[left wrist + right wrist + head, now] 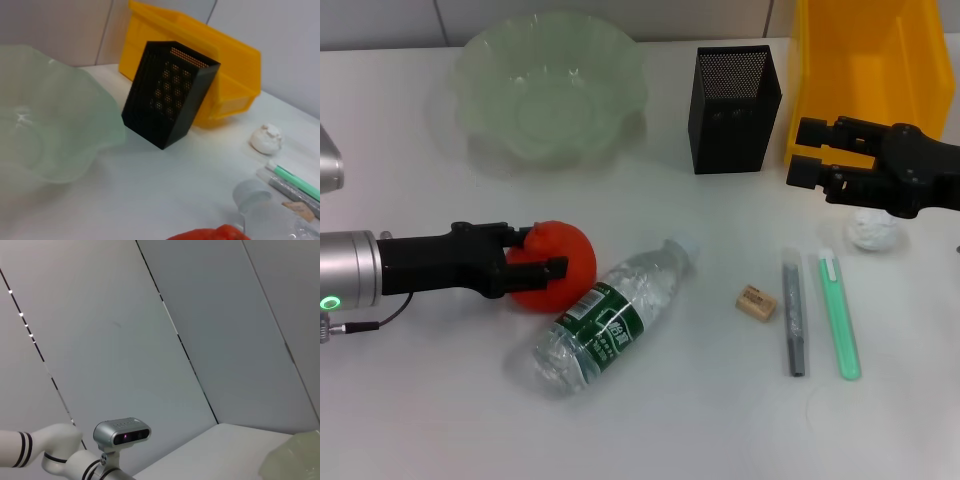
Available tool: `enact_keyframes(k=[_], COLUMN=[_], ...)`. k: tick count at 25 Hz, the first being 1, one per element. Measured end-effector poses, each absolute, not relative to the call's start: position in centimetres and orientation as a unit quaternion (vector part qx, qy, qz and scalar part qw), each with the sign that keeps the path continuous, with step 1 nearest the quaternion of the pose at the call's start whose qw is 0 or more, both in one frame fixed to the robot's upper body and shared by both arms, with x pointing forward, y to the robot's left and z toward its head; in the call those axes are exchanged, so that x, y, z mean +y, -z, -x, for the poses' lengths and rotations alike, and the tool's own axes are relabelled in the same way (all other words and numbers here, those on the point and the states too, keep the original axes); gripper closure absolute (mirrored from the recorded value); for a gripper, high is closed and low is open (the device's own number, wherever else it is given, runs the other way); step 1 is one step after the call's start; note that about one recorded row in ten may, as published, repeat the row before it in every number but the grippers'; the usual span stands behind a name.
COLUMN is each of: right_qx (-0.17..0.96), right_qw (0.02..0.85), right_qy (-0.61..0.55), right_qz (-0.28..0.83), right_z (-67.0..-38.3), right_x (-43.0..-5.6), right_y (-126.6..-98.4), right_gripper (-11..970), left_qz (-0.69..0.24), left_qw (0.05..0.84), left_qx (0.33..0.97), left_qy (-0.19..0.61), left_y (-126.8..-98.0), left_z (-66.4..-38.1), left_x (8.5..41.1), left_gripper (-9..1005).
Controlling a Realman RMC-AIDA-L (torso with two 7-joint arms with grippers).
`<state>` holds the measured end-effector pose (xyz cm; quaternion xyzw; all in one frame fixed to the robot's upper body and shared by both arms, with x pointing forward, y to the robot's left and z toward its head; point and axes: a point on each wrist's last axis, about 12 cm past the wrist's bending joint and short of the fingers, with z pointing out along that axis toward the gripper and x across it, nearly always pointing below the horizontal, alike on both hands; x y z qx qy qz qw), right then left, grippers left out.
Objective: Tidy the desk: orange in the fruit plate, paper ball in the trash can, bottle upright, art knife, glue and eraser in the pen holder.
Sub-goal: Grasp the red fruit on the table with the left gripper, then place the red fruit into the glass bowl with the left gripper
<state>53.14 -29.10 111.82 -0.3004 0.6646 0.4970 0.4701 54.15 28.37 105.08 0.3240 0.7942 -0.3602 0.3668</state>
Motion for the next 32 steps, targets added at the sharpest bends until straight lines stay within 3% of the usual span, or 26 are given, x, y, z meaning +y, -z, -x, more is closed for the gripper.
enact_keyframes(k=[14, 17, 26, 32], right_qx=[0.67, 0.669, 0.67, 0.674], right_qw=[0.487, 0.497, 0.505, 0.5], right_qy=[-0.489, -0.489, -0.492, -0.499], right_qz=[0.272, 0.258, 0.232, 0.215], right_z=[-52.4, -52.0, -51.0, -50.1], right_x=[-30.5, -31.2, -32.0, -32.2], right_y=[-111.5, -111.4, -110.8, -110.0], right_gripper=[173, 173, 173, 173], left_qz=[-0.33, -0.341, -0.334, -0.337], left_qw=[0.402, 0.426, 0.544, 0.619], left_qx=[0.772, 0.746, 0.675, 0.664], left_qy=[0.367, 0.381, 0.37, 0.249], left_y=[-107.1, -109.0, -113.1, -112.1], left_z=[-55.5, -56.0, -59.3, -63.2], left_x=[28.4, 28.4, 27.1, 23.9], left_gripper=[562, 738, 833, 860])
